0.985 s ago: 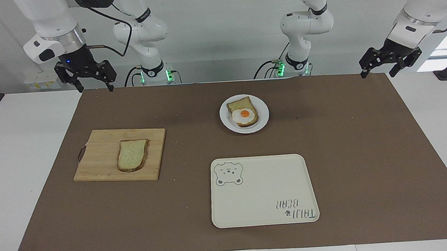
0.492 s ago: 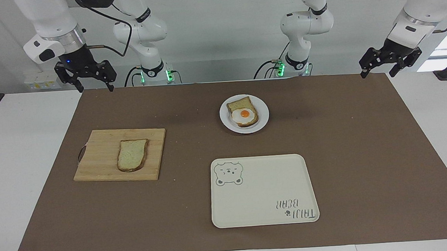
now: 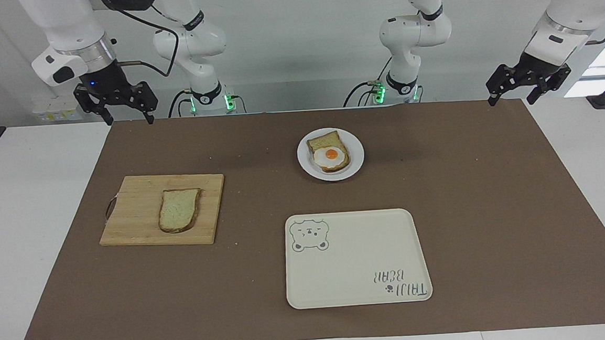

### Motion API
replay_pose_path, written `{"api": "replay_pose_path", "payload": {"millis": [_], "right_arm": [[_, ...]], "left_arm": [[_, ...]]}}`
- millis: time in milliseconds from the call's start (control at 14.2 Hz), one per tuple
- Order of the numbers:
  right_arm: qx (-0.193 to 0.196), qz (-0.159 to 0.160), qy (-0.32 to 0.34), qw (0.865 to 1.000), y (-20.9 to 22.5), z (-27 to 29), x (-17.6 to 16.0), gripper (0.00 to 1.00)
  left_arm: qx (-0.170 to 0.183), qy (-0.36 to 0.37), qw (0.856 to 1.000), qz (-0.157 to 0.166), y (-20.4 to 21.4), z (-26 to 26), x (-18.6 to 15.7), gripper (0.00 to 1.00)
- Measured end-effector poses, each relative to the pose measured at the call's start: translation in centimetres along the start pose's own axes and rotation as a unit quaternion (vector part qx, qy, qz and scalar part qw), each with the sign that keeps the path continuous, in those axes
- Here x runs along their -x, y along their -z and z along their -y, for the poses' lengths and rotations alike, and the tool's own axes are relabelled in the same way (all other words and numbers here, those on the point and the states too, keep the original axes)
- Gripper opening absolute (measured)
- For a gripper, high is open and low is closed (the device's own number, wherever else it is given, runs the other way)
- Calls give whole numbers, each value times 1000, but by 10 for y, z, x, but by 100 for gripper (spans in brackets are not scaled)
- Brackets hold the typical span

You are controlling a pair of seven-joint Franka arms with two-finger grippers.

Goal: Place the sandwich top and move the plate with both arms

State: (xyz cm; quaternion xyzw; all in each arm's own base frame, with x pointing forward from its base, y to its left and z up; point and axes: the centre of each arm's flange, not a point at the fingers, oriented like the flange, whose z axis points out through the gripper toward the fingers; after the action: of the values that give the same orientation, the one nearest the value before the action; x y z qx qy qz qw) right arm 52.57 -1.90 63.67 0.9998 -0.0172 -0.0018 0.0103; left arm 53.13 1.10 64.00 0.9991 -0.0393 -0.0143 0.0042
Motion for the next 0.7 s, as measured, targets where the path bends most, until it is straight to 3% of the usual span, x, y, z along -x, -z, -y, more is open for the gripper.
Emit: {"api": "replay_pose_path", "payload": {"millis": [422, 703], "right_arm": [[0, -10, 12, 1000, -6, 2, -4, 100], [-13, -34, 14, 999, -10, 3, -12, 100]], "left_arm": [[0, 0, 1000, 0, 0, 0, 0, 100], [0, 0, 1000, 0, 0, 0, 0, 100]]}}
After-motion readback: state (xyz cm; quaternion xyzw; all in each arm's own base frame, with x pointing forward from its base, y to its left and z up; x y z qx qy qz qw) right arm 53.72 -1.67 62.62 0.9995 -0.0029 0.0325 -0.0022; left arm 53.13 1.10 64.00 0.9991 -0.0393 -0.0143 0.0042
